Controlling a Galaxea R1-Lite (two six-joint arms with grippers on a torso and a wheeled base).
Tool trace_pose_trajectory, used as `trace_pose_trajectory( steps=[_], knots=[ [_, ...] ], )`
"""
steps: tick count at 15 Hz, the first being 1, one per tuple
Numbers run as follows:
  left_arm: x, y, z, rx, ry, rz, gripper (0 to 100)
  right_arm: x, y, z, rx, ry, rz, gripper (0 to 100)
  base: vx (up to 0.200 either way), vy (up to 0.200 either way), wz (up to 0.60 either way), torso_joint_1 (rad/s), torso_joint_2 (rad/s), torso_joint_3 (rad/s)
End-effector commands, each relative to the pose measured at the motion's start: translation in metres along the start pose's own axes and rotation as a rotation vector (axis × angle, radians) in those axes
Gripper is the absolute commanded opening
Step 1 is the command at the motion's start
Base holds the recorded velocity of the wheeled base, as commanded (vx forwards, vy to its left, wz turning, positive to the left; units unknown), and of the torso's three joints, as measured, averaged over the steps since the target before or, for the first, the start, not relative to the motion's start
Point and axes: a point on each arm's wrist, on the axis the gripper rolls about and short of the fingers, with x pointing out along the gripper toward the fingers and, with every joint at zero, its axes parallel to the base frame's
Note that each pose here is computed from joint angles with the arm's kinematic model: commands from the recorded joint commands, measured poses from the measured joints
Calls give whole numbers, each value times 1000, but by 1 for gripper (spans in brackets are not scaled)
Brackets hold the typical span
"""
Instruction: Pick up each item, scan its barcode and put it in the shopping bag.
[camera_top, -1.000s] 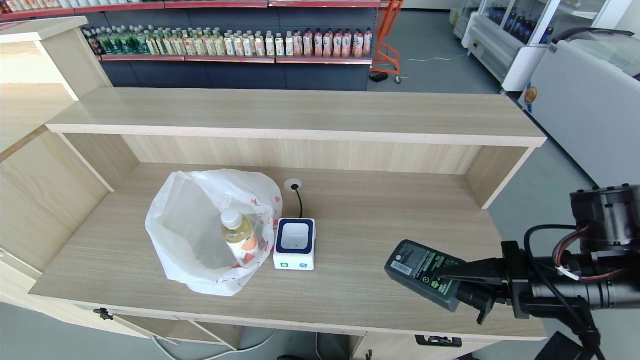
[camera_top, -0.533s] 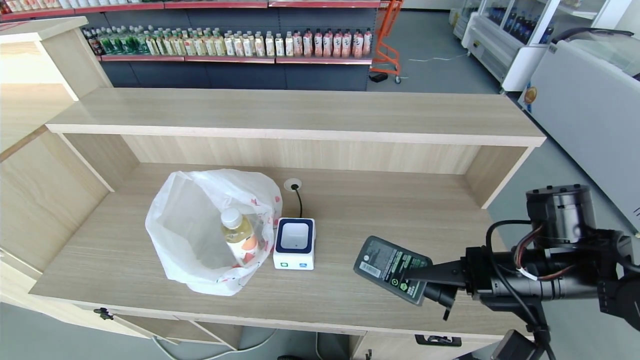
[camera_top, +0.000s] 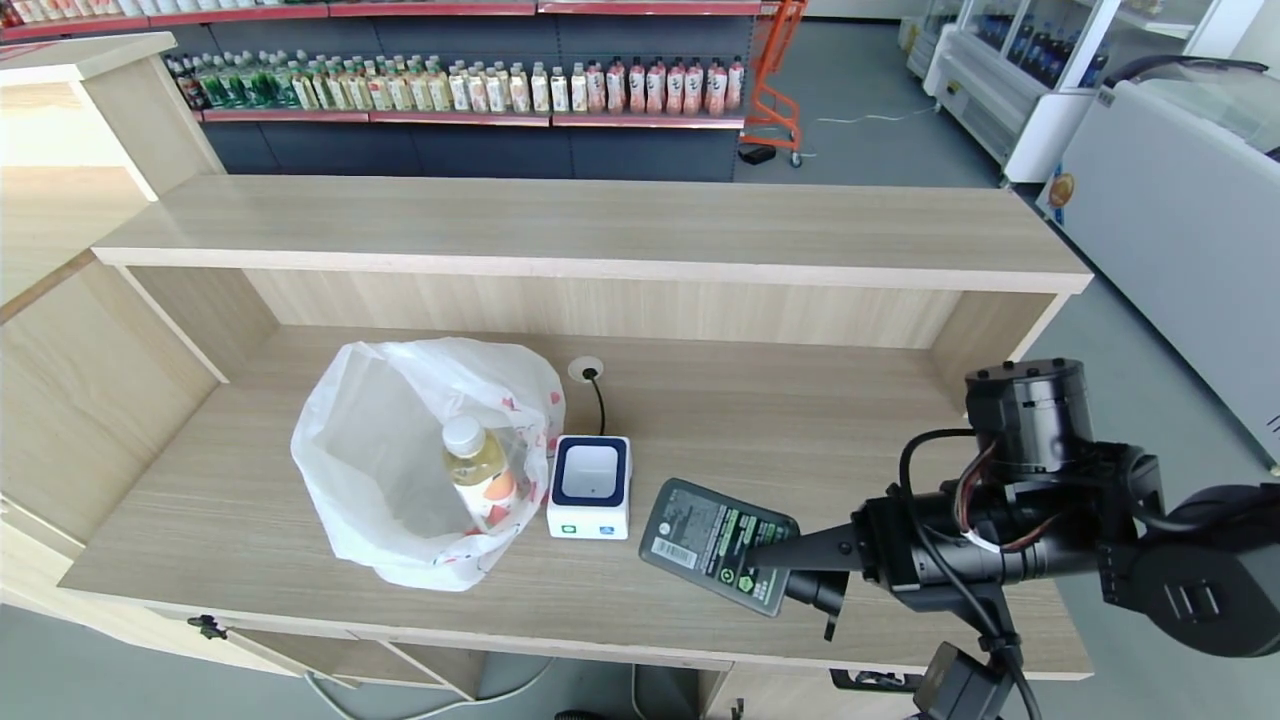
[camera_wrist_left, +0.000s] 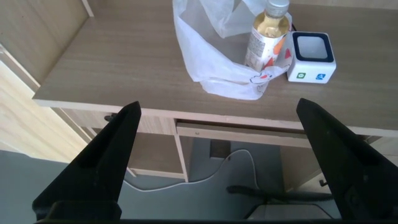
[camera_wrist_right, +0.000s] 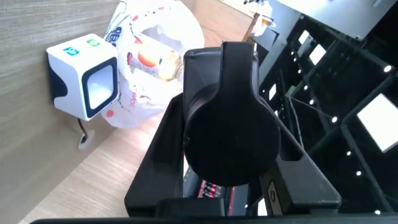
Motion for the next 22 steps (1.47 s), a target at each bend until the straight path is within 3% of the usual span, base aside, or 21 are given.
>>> trace_pose_trajectory(
  steps=[1,12,22],
  knots=[
    [0,0,0,0,0,1,100,8,2,-1,-8,-11,-13,0,0,0,0,0,0,0],
    [0,0,0,0,0,1,100,34,-3,-10,-98,-5,-84,0,0,0,0,0,0,0],
    [0,0,0,0,0,1,100,42,-3,-5,-90,-28,-96,0,0,0,0,0,0,0]
  ],
)
